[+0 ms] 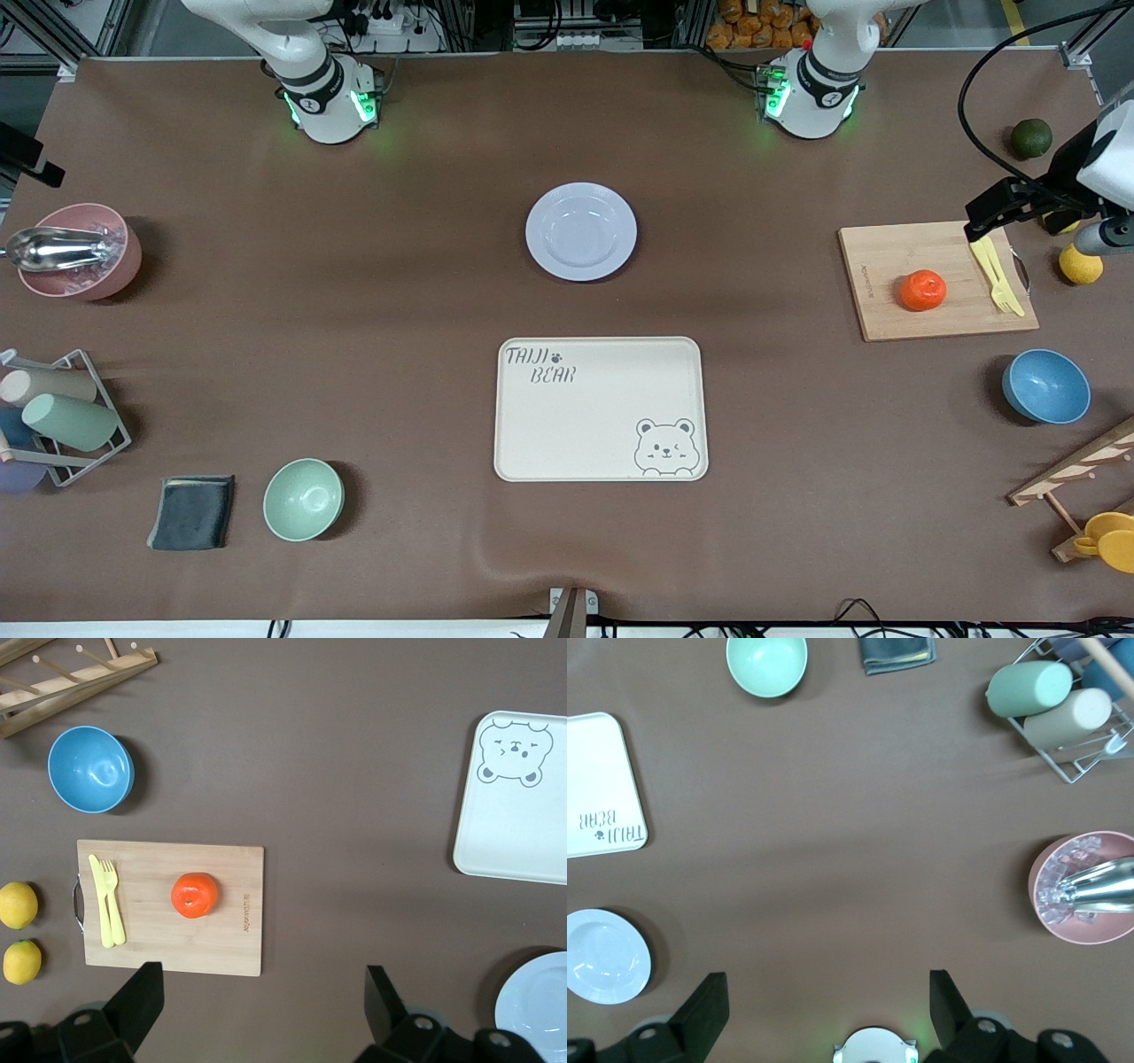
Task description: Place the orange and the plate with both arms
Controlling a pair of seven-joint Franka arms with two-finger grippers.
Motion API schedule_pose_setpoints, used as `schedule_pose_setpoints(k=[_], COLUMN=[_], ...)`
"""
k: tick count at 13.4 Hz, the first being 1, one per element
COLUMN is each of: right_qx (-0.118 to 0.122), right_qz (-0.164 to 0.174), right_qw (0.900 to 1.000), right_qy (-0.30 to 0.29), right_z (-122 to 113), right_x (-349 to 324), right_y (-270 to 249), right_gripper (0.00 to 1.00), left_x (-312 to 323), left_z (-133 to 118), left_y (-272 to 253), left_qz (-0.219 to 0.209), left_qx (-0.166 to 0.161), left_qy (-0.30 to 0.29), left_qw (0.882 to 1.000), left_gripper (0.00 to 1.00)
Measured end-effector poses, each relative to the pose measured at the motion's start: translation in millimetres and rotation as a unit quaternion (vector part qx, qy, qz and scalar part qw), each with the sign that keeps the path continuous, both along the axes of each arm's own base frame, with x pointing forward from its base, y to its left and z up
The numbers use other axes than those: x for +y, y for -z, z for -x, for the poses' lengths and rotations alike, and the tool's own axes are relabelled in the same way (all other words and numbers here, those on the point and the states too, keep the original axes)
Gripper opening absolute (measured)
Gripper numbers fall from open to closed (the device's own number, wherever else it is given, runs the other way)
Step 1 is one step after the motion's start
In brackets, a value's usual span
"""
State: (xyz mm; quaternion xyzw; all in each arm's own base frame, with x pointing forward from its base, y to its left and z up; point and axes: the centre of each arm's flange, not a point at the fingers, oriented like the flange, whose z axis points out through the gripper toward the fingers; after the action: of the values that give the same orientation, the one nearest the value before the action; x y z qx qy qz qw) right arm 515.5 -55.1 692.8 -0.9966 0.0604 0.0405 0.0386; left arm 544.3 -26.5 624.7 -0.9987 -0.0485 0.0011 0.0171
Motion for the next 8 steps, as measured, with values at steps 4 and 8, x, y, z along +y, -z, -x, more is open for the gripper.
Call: schedule_pose_setpoints(k=[4,8], right_qx=[0.002,-0.004], right_qz=[0.008,0.028], right_qw=[1.0,0.999], right_qy=[-0.006,-0.017], right_z=[7.6,6.3], right_x=[15.0,26.2], right_y=[3.0,3.5], right_gripper=[1.0,1.0], left_x=[0.5,25.4], left_z=[1.5,-5.1], left_y=[-1.1,28.2], left_qz=[0.0,0.002], left_qx=[0.006,0.039], left_qy=[-0.001,-0.021], left_qw=[1.0,0.999], left_gripper=[1.0,1.0])
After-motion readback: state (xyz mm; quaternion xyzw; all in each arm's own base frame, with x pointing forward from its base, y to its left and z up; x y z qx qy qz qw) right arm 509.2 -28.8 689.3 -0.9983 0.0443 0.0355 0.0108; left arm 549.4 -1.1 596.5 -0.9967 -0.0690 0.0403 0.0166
